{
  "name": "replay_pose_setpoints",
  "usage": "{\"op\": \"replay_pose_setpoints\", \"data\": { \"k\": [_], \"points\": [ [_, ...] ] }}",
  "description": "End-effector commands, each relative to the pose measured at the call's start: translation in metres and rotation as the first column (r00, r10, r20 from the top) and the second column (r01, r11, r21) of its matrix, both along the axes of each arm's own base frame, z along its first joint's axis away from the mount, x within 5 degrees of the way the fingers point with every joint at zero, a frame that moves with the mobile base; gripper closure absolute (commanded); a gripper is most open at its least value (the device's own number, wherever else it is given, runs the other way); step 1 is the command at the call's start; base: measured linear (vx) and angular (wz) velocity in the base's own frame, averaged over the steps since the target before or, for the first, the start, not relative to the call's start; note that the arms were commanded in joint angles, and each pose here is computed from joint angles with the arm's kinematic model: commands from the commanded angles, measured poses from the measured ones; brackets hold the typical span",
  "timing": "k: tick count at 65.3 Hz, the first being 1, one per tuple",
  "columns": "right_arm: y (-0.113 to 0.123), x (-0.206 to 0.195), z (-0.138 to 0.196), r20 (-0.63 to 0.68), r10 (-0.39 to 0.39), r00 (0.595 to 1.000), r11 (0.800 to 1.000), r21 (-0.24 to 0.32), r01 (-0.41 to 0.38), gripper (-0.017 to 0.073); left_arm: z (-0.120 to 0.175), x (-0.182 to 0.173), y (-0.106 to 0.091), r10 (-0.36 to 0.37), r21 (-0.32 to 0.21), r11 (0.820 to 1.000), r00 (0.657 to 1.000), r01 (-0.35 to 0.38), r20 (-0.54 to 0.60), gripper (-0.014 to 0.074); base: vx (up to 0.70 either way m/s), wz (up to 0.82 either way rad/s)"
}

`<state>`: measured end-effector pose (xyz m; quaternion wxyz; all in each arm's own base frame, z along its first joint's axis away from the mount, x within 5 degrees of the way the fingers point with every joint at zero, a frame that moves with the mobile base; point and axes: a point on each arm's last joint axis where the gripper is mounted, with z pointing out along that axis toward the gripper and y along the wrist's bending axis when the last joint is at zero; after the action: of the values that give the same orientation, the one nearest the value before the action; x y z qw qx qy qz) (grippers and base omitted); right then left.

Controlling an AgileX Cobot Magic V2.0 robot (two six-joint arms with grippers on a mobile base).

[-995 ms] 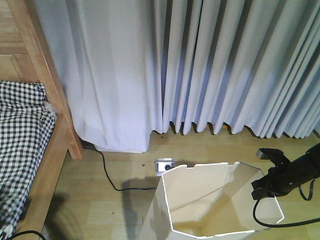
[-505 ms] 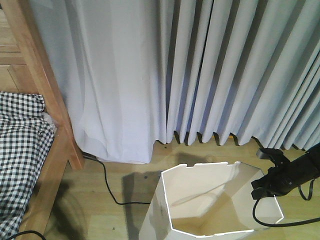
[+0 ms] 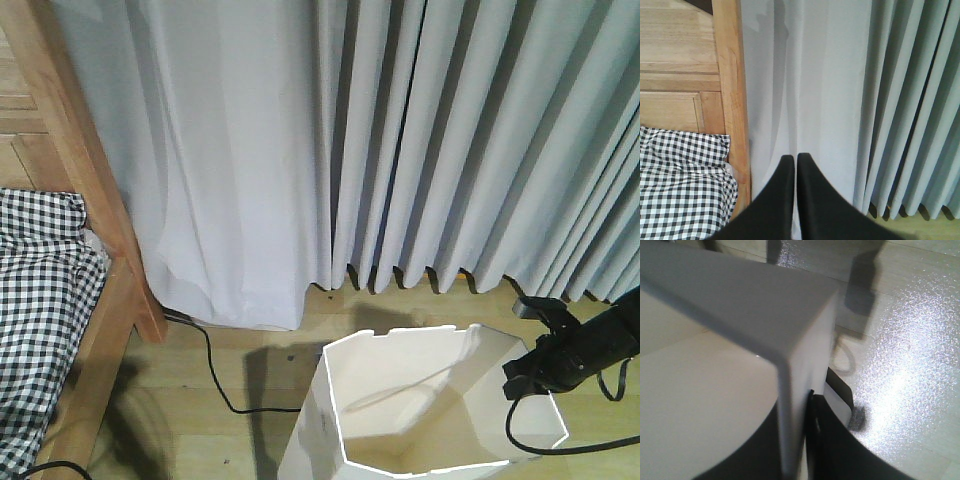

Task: Move trash bin to bedside with robot
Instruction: 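Hold the bin near the bed frame with the right gripper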

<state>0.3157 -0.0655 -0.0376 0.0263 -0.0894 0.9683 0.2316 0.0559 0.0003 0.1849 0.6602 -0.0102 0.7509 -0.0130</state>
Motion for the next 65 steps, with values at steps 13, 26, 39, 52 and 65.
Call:
{"op": "replay_pose_setpoints", "data": {
  "k": [13, 26, 39, 52, 65],
  "points": [
    [0.01, 0.006, 0.034, 0.003, -0.004, 1.0, 0.985, 0.173, 0.004, 0.0565, -0.001, 0.001, -0.001, -0.007, -0.003, 1.0, 0.998, 0.008, 0.067, 0.0599, 0.0, 0.0],
    [0.01, 0.008, 0.035, -0.004, -0.044, 0.999, 0.983, 0.179, 0.044, 0.0565, -0.001, 0.001, -0.001, -0.007, -0.003, 1.0, 0.998, 0.008, 0.067, 0.0599, 0.0, 0.0],
    [0.005, 0.017, 0.02, -0.048, -0.102, 0.994, 0.983, 0.149, 0.108, 0.0565, -0.001, 0.001, -0.001, -0.007, -0.003, 1.0, 0.998, 0.008, 0.067, 0.0599, 0.0, 0.0],
    [-0.01, 0.035, -0.006, -0.079, -0.165, 0.983, 0.985, 0.032, 0.168, 0.0565, -0.001, 0.001, -0.001, -0.007, -0.003, 1.0, 0.998, 0.008, 0.067, 0.0599, 0.0, 0.0],
    [-0.02, 0.057, -0.031, -0.066, -0.173, 0.983, 0.985, -0.005, 0.173, 0.0565, -0.001, 0.001, -0.001, -0.007, -0.003, 1.0, 0.998, 0.008, 0.067, 0.0599, 0.0, 0.0]
  ]
}}
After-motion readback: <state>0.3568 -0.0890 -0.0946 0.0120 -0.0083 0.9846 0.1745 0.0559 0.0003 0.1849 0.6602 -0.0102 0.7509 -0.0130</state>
